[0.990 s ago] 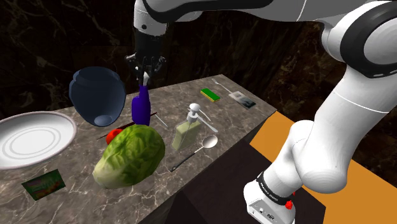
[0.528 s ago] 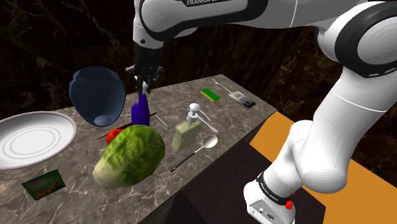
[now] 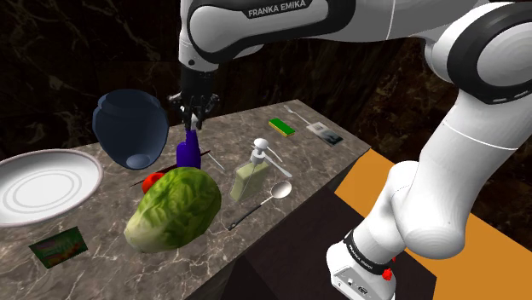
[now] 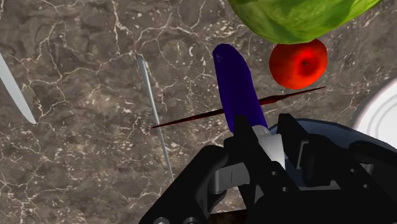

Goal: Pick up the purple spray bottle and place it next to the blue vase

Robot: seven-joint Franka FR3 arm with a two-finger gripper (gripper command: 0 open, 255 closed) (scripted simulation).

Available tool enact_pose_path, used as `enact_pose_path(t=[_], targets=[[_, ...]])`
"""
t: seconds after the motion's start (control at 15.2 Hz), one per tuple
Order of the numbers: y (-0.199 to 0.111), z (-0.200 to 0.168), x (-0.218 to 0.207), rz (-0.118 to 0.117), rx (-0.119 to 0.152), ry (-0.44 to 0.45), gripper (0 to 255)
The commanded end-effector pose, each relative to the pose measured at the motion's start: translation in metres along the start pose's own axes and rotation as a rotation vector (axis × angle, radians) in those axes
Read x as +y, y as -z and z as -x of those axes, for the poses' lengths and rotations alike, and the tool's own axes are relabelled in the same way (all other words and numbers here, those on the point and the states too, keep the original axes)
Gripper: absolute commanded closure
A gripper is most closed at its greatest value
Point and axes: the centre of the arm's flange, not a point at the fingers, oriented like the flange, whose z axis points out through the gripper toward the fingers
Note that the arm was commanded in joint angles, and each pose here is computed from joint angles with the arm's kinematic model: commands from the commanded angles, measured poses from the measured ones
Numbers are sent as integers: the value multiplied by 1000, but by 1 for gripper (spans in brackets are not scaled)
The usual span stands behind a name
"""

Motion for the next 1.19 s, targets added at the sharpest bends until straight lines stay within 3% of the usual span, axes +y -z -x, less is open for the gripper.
enact_pose_path(t=[0.0,0.07,0.4,0.66,1.12], targets=[[0,0,0,0,0,0,255],[0,0,0,0,0,0,0],[0,0,0,0,0,0,0],[50,0,0,0,0,0,0],[50,0,0,0,0,0,0]])
